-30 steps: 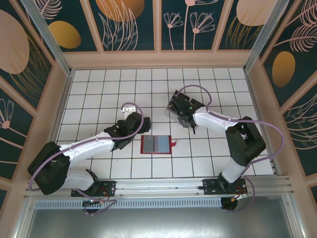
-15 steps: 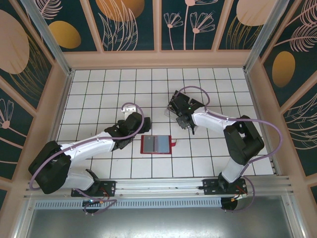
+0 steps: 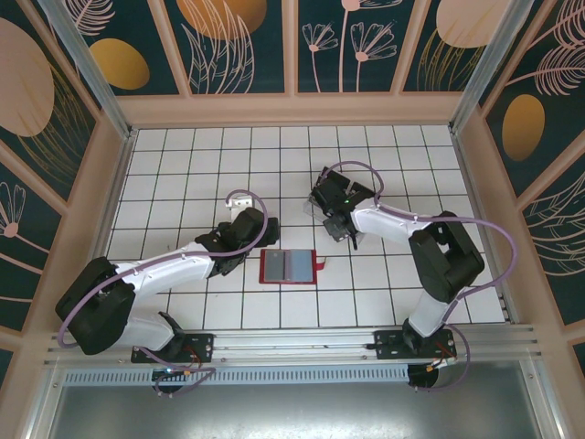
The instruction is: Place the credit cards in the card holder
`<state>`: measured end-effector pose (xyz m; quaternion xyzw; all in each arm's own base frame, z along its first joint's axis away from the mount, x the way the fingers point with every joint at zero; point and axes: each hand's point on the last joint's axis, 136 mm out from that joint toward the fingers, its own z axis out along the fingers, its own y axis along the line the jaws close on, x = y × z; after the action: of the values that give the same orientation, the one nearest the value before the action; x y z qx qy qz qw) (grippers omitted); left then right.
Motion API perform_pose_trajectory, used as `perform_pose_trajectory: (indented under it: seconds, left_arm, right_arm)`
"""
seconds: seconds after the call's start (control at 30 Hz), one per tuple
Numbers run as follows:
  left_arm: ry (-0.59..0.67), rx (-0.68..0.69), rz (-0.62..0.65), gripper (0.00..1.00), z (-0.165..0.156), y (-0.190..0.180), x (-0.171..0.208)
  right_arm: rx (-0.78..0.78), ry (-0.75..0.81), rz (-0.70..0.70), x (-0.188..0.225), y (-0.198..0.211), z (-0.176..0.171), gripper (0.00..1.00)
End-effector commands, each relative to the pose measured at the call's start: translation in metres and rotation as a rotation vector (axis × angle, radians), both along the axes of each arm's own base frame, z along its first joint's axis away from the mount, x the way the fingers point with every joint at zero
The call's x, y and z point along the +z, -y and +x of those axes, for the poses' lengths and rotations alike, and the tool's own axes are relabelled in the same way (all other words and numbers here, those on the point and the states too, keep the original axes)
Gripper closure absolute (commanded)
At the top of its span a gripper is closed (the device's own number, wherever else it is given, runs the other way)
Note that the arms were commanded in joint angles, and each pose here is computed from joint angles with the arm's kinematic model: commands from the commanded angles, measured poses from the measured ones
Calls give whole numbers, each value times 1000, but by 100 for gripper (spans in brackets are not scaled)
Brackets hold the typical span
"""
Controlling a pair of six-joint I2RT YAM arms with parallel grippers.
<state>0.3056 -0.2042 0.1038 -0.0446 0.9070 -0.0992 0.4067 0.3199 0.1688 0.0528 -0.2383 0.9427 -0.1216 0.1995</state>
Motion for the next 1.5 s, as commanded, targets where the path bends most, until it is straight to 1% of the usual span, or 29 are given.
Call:
perform_pose_trajectory:
  seconds: [0.0, 0.17, 0.4, 0.57, 0.67, 0.73, 0.8, 0.9, 0.97, 1.07, 1.17, 1.23, 1.3, 1.47]
  left_arm:
    - [10, 9, -19, 1, 5, 2, 3]
    - [12, 9, -19, 1, 5, 2, 4]
    - [18, -2, -9, 1, 6, 3, 11]
    - [22, -4, -2, 1, 5, 2, 16]
    - [18, -3, 3, 1, 3, -1, 17]
    - [14, -2, 9, 1, 1, -3, 16]
    - [2, -2, 15, 1, -2, -6, 14]
    - [-15, 6, 26, 1, -10, -14, 9]
    - [-20, 16, 30, 1, -14, -20, 7]
    - [-29, 28, 37, 1, -21, -27, 5]
    - [-36, 33, 37, 1, -26, -33, 2]
    - [-44, 30, 34, 1, -29, -34, 0]
    - [-54, 27, 39, 1, -31, -35, -4]
    - [-92, 21, 54, 1, -37, -37, -19]
  right_arm:
    - [11, 7, -56, -4, 4, 3, 85]
    - [42, 19, -71, 3, 1, 6, 92]
    - [68, 75, -34, 36, -10, 16, 100]
    - [65, 152, -7, 72, -20, 20, 100]
    - [65, 204, 55, 100, -39, 13, 100]
    - [63, 223, 135, 115, -56, 4, 100]
    - [57, 224, 245, 125, -77, -9, 100]
    - [44, 201, 466, 131, -111, -32, 100]
    - [20, 168, 646, 130, -130, -48, 100]
    - [-40, 125, 898, 128, -144, -68, 100]
    - [-98, 92, 1088, 119, -145, -83, 100]
    - [-116, 79, 1174, 113, -145, -89, 100]
    - [-144, 63, 1206, 102, -143, -95, 100]
    - [-154, -11, 1266, 82, -147, -109, 100]
